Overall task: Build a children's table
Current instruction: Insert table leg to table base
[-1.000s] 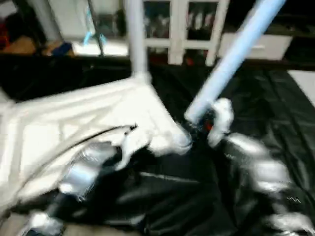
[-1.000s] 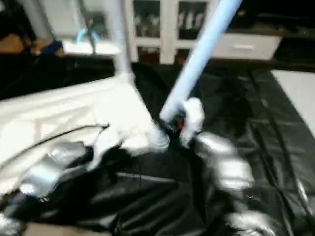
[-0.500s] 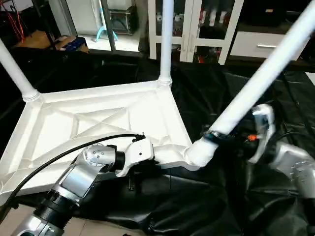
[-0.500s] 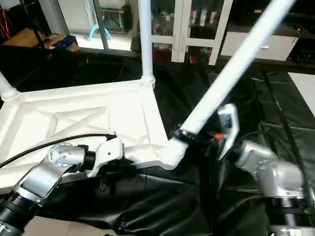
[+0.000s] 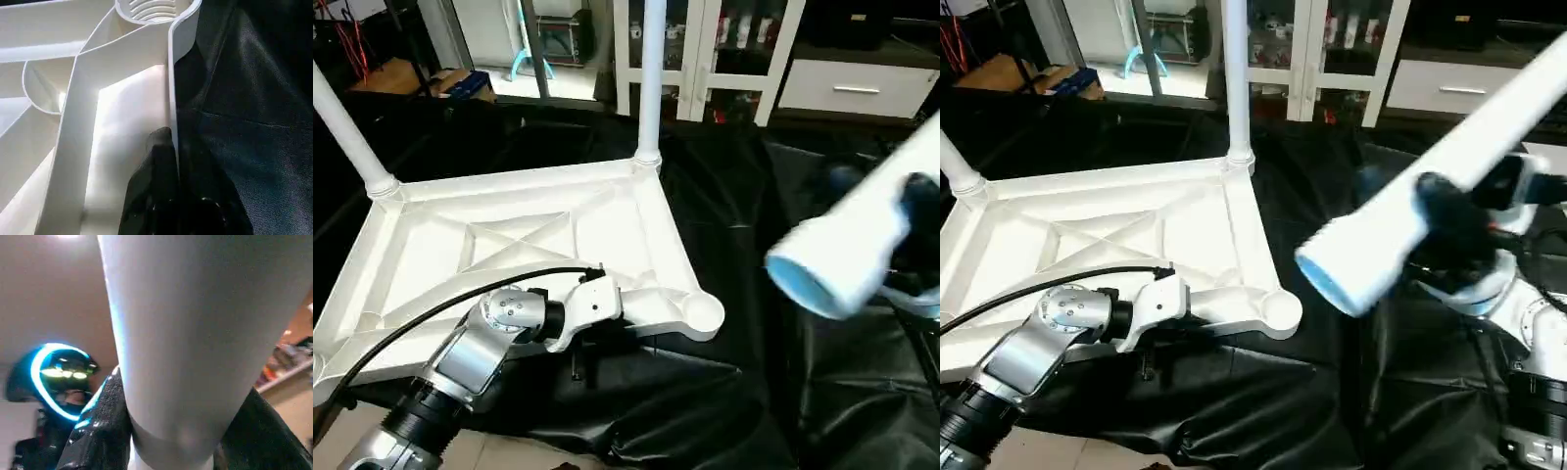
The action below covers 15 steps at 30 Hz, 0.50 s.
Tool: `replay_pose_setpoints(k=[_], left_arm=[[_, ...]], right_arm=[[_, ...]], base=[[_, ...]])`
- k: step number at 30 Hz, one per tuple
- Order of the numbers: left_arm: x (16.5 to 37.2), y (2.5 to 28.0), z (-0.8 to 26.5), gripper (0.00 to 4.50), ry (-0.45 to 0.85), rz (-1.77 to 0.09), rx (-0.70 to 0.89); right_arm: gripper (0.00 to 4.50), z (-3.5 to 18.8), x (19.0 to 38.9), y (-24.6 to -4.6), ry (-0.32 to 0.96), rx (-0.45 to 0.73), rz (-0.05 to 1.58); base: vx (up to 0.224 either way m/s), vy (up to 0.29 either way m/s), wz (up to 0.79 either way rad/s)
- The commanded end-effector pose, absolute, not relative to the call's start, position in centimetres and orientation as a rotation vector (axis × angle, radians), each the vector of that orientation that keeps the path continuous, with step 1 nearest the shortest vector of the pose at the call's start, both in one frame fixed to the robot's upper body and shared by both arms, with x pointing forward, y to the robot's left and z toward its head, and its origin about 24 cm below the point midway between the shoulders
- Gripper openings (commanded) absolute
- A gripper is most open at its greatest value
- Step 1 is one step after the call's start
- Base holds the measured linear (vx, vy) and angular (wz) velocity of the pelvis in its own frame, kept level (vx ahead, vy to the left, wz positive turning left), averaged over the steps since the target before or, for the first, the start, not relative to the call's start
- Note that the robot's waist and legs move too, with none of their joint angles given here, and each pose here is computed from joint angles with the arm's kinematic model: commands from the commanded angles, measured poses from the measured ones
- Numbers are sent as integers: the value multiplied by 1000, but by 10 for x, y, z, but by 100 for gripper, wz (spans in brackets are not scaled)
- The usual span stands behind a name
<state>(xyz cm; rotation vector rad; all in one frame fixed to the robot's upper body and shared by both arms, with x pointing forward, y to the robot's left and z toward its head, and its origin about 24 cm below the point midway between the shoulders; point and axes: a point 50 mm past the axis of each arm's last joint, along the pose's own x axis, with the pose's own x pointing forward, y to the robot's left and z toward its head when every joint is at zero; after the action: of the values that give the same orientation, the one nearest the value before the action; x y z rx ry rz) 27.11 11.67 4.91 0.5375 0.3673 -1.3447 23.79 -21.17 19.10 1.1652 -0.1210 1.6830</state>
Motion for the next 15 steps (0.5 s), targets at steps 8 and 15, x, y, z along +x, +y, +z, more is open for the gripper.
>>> replay_pose_setpoints(k=[8, 15], left_arm=[[265, 108, 46, 0, 351, -1397, 546], [265, 108, 45, 0, 354, -1397, 552]], right_arm=[[184, 206, 228, -210, -140, 1169, 1753], [184, 152, 269, -186, 107, 686, 1176]], base=[[0, 0, 0], [0, 0, 0]])
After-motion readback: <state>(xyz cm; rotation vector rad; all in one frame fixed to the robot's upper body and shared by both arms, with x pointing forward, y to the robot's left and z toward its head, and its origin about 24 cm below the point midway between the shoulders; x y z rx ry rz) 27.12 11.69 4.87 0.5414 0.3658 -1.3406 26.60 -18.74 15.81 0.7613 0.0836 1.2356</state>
